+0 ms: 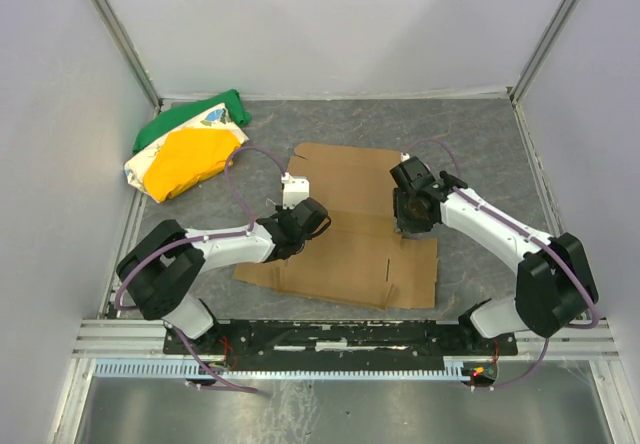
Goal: Fold the paper box
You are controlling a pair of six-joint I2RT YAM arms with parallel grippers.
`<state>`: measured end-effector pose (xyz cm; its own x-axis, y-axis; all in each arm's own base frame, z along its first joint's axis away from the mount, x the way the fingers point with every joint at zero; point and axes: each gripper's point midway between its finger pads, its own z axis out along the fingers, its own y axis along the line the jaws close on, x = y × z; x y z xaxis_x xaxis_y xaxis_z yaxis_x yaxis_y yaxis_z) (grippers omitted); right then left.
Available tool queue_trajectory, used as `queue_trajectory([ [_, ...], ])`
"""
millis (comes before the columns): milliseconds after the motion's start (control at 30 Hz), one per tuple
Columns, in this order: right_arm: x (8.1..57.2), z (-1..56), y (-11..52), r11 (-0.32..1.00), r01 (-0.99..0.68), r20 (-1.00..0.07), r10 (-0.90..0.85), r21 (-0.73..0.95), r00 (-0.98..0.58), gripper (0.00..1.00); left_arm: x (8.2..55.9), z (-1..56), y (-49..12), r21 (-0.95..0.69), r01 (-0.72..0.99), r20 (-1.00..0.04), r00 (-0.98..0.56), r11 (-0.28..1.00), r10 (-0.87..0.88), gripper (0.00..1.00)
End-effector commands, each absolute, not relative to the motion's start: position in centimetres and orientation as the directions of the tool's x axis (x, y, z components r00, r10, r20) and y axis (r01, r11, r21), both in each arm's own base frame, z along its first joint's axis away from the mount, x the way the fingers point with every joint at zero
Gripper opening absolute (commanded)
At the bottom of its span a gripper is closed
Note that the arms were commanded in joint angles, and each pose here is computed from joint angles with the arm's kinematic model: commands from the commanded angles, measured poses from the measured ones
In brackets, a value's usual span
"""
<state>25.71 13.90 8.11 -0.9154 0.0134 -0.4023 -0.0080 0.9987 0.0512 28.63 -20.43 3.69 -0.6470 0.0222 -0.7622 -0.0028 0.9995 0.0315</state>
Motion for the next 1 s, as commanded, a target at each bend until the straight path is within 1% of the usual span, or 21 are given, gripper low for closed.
queue_trajectory([
  [0, 25.7, 8.5, 14.0, 0.997, 0.005, -0.424, 0.036, 0.074, -0.905, 0.44, 25.3, 0.2, -18.8, 0.082, 0.010, -0.654, -0.754, 0.997, 0.061, 0.03],
  [167, 26.3, 7.9, 15.0, 0.994, -0.012, -0.419, 0.033, 0.105, -0.907, 0.30, 25.3, 0.6, -18.9, 0.077, 0.009, -0.659, -0.750, 0.997, 0.058, 0.04],
  [233, 26.6, 7.7, 15.4, 0.993, -0.018, -0.420, 0.032, 0.116, -0.907, 0.19, 25.4, 1.1, -18.8, 0.076, -0.005, -0.667, -0.743, 0.997, 0.047, 0.06],
  [267, 26.7, 7.6, 15.6, 0.992, -0.022, -0.422, 0.032, 0.122, -0.906, 0.13, 25.5, 1.5, -18.5, 0.085, -0.019, -0.676, -0.736, 0.996, 0.043, 0.09],
  [300, 26.8, 7.6, 15.7, 0.992, -0.028, -0.423, 0.028, 0.126, -0.906, 0.05, 25.6, 2.0, -18.3, 0.085, -0.035, -0.683, -0.730, 0.996, 0.033, 0.12],
  [333, 26.8, 7.5, 15.7, 0.992, -0.028, -0.422, 0.028, 0.125, -0.906, 0.02, 25.7, 2.6, -18.1, 0.087, -0.049, -0.688, -0.725, 0.995, 0.024, 0.15],
  [367, 26.8, 7.5, 15.7, 0.991, -0.030, -0.422, 0.027, 0.127, -0.906, 0.02, 25.8, 3.3, -18.0, 0.085, -0.060, -0.694, -0.719, 0.995, 0.016, 0.21],
  [433, 26.6, 7.5, 15.7, 0.991, -0.032, -0.422, 0.026, 0.131, -0.906, 0.02, 25.9, 5.0, -17.9, 0.071, -0.070, -0.714, -0.701, 0.995, 0.001, 0.39],
  [467, 26.4, 7.6, 15.8, 0.990, -0.034, -0.424, 0.026, 0.134, -0.905, 0.02, 25.9, 6.0, -18.0, 0.054, -0.069, -0.727, -0.687, 0.996, -0.008, 0.46],
  [567, 25.6, 7.2, 15.6, 0.990, -0.034, -0.426, 0.027, 0.135, -0.904, 0.02, 25.8, 9.4, -18.8, -0.048, -0.043, -0.765, -0.641, 0.998, -0.064, 0.54],
  [667, 24.6, 6.3, 15.9, 0.988, -0.041, -0.421, 0.025, 0.147, -0.907, 0.02, 25.7, 12.2, -20.1, -0.144, 0.024, -0.787, -0.609, 0.989, -0.099, 0.59],
  [800, 23.0, 4.9, 16.7, 0.986, -0.065, -0.408, 0.005, 0.156, -0.913, 0.02, 25.2, 15.3, -22.6, -0.250, 0.163, -0.801, -0.588, 0.954, -0.109, 0.62],
  [900, 21.9, 4.2, 17.2, 0.984, -0.073, -0.403, -0.001, 0.163, -0.915, 0.02, 24.3, 16.2, -24.6, -0.285, 0.284, -0.798, -0.599, 0.915, -0.063, 0.63],
  [967, 21.5, 4.0, 17.3, 0.985, -0.068, -0.403, 0.001, 0.158, -0.915, 0.02, 23.7, 16.2, -25.3, -0.282, 0.331, -0.796, -0.605, 0.900, -0.027, 0.63],
])
